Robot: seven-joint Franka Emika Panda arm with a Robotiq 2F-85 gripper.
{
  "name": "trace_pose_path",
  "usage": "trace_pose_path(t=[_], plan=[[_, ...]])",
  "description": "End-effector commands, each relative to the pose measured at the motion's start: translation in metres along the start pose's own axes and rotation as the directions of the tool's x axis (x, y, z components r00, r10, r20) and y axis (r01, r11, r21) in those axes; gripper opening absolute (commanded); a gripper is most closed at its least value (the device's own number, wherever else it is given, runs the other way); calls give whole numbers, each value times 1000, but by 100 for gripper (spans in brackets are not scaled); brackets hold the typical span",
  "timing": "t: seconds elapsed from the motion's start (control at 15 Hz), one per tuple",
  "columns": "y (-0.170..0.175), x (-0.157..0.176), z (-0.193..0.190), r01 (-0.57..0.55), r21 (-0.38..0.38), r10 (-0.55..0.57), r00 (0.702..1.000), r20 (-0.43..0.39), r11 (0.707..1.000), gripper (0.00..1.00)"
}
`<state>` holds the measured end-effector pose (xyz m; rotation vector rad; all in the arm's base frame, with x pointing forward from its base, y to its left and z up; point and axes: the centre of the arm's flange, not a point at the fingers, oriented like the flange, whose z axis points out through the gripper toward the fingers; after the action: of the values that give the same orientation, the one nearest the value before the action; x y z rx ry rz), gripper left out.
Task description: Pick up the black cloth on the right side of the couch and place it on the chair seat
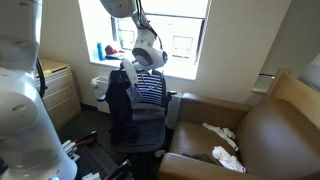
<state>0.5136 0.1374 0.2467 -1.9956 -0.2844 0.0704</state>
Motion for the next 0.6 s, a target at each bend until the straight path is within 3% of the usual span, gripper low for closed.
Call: trace_pose_path(t=[0.0,0.2,0.47,0.53], plan=[[17,20,-17,181,-52,-184,981,-58,982,2],[7,42,-27,263,-28,-263,945,-197,964,2],[-30,73,-13,392,-14,-369,853,-370,920,2],[-34,78,-9,427,-26,-400,823,-404,904,31]])
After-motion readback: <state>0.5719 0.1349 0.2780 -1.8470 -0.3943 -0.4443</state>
